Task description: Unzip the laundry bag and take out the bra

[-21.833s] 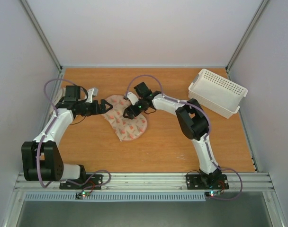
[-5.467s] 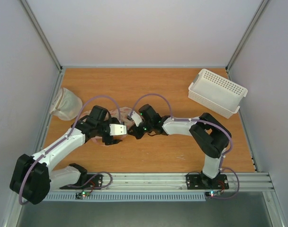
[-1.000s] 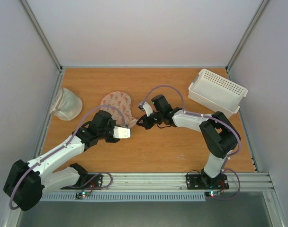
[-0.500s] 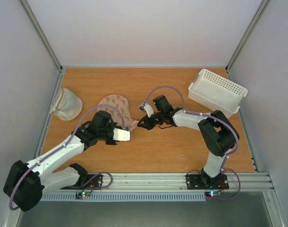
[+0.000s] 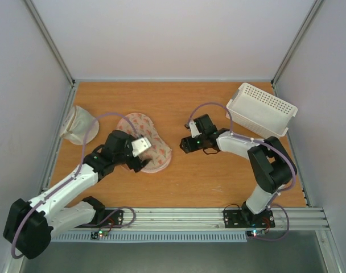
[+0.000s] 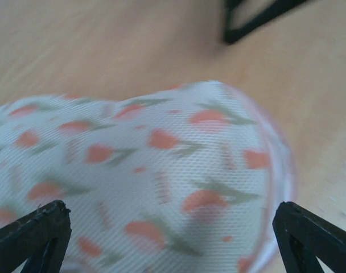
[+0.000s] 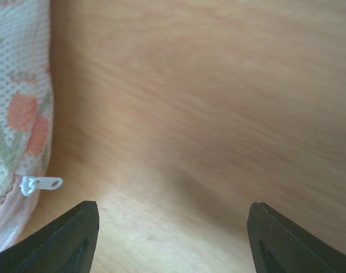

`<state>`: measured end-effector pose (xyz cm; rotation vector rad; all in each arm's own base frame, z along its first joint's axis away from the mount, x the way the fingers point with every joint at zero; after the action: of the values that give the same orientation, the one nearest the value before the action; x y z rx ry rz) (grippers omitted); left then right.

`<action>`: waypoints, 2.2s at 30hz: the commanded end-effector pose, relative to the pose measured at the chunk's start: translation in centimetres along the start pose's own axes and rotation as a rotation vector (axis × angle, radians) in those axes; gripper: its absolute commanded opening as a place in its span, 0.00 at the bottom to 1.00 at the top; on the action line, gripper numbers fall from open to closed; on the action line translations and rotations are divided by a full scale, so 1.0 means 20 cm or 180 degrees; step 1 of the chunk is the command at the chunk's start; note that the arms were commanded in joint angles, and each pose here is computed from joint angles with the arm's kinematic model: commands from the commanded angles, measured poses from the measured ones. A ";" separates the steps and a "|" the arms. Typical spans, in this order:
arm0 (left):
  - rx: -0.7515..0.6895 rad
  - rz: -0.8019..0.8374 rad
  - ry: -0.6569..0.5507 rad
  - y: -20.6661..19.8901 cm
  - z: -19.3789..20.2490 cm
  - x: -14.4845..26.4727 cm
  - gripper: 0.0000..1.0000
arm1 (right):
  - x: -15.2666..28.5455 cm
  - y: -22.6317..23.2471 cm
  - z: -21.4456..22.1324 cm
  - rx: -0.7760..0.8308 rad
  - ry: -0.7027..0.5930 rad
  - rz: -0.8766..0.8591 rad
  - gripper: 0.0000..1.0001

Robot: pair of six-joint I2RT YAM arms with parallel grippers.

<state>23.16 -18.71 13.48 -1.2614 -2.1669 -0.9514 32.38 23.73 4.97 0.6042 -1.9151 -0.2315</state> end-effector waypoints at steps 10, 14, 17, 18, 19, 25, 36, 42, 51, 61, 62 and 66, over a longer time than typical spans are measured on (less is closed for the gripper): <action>0.3707 -0.2247 -0.0441 0.59 0.41 0.45 0.99 | 0.22 0.51 -0.41 0.0839 -0.1080 0.0788 0.78; 0.4260 -0.2603 -0.0502 0.55 0.62 0.51 0.99 | 0.07 0.90 -0.28 0.1289 -0.0941 0.0215 0.80; 0.4459 -0.2757 -0.0534 0.51 0.72 0.53 0.98 | -0.03 1.08 -0.17 0.1637 -0.0791 0.0067 0.78; 0.4528 -0.2859 -0.0564 0.50 0.76 0.56 0.98 | -0.06 1.12 -0.13 0.1736 -0.0723 0.0027 0.76; 0.4550 -0.2903 -0.0609 0.50 0.78 0.56 0.98 | -0.10 1.15 -0.08 0.1824 -0.0637 0.0017 0.75; 0.4497 -0.3028 -0.0844 0.53 0.77 0.61 0.98 | -0.26 1.25 0.08 0.2040 -0.0295 -0.0025 0.70; 0.4563 -0.2948 -0.0977 0.51 0.76 0.60 0.99 | -0.41 1.18 0.11 0.1980 -0.0126 0.0237 0.56; 0.4571 -0.2936 -0.0976 0.51 0.77 0.59 0.99 | -0.46 1.08 0.11 0.2227 -0.0236 0.0796 0.56; 0.4591 -0.2902 -0.1001 0.51 0.76 0.58 0.98 | -0.42 1.04 0.04 0.2487 -0.0541 0.1428 0.35; 0.4603 -0.2855 -0.1030 0.51 0.76 0.57 0.99 | -0.33 1.09 -0.02 0.2427 -0.0683 0.1392 0.02; 0.4604 -0.2853 -0.1031 0.51 0.76 0.57 0.99 | -0.31 1.10 -0.03 0.2421 -0.0697 0.1385 0.01; 0.4601 -0.2852 -0.1026 0.51 0.76 0.57 0.99 | -0.26 1.13 -0.07 0.2361 -0.0758 0.1310 0.01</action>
<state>25.56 2.53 13.81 0.3163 -2.6002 0.6777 27.59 45.14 5.82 0.6387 -2.1988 0.8166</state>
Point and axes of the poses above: each gripper's point midway between its finger pads, its own x axis back along the fingers, its own y axis along the line the jaws close on, z = x × y, the point moved 1 cm from there along x, back along the fingers, and after that the axes turned 10 degrees about -x, right-handed, at the moved point
